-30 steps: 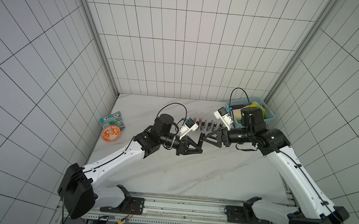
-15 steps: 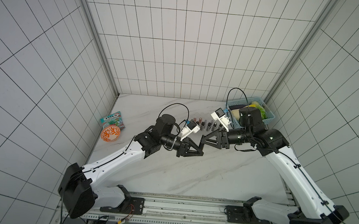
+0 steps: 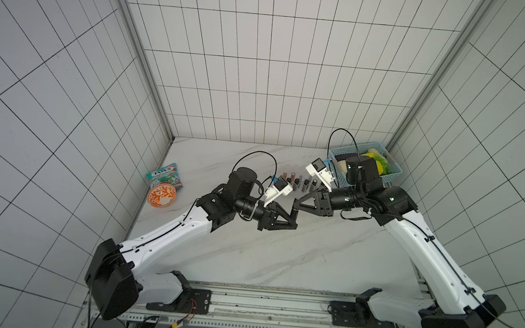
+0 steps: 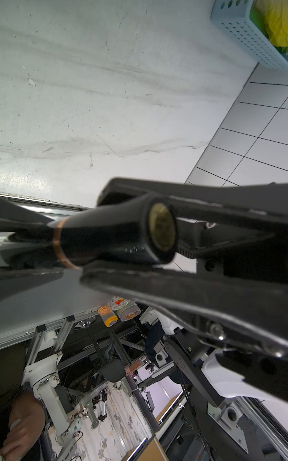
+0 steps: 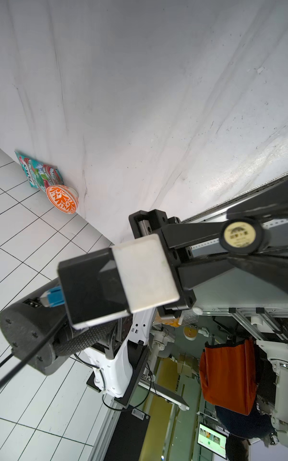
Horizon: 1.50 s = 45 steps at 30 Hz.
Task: Arrange the lipsticks in the organizer
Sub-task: Pick up the lipstick at the center of the board, then place the lipstick in the storage box.
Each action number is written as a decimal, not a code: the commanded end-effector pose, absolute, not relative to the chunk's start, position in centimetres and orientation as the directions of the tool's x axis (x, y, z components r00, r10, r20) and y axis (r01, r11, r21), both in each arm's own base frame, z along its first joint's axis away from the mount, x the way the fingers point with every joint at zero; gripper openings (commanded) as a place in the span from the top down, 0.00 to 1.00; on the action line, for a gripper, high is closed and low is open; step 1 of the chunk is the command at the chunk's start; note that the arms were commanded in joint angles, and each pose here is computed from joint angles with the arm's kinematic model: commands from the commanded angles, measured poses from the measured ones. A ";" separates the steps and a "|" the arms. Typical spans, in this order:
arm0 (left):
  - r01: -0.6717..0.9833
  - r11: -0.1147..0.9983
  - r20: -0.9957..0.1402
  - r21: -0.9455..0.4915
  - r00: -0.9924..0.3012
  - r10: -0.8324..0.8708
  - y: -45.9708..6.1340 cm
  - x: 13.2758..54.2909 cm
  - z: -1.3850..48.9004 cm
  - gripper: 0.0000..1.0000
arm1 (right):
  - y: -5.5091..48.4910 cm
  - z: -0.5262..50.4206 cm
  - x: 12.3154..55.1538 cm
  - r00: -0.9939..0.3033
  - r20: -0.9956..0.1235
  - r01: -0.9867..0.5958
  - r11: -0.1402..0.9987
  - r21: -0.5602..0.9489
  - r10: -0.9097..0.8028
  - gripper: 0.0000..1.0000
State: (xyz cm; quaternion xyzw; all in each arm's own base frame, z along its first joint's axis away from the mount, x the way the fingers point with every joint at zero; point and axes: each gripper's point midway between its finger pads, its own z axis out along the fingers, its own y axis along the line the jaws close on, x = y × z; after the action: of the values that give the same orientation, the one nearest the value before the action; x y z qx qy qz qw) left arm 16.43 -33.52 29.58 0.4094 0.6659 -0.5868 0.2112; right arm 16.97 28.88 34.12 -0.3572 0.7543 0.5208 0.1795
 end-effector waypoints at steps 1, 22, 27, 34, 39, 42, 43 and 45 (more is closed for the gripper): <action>0.826 -0.085 -0.809 -0.557 -0.517 0.279 -33.7 15.6 31.7 1.00 | 29.5 34.4 17.0 -0.671 -0.649 -0.733 0.183 0.656 -0.359 0.81; 0.672 0.655 -0.912 -0.345 -0.404 -0.065 -24.0 26.4 31.2 0.05 | 19.1 30.7 30.9 -0.500 -0.858 -0.465 0.872 0.153 -0.116 0.91; 0.478 0.808 -0.918 -0.344 -0.351 -0.183 -18.2 29.0 29.5 0.05 | 16.0 26.8 36.6 -0.458 -0.882 -0.267 0.963 0.020 -0.109 0.92; 0.368 0.842 -0.896 -0.394 -0.359 -0.263 -14.6 30.4 27.5 0.05 | 15.6 23.5 42.7 -0.462 -0.883 -0.209 0.978 0.014 -0.086 0.92; 0.346 0.854 -0.903 -0.388 -0.328 -0.277 -13.8 30.5 27.2 0.05 | 16.0 21.6 46.5 -0.471 -0.879 -0.196 0.980 0.020 -0.077 0.93; 0.329 0.866 -0.909 -0.378 -0.311 -0.278 -13.3 30.5 26.9 0.05 | 16.5 20.6 48.3 -0.487 -0.870 -0.208 0.978 0.026 -0.081 0.93; 0.328 0.867 -0.911 -0.375 -0.303 -0.280 -13.2 30.4 26.9 0.05 | 16.6 20.3 48.8 -0.488 -0.869 -0.208 0.978 0.024 -0.083 0.93; 0.321 0.869 -0.912 -0.375 -0.294 -0.285 -12.9 30.5 26.8 0.05 | 16.9 19.6 49.6 -0.487 -0.869 -0.212 0.977 0.022 -0.086 0.93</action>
State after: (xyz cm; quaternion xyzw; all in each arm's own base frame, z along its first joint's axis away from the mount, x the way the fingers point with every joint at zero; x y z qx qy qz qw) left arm 30.22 -13.71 25.91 0.0240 0.7789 -0.2624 0.5690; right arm 47.42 16.40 17.06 -0.0875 0.8827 0.0536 0.4586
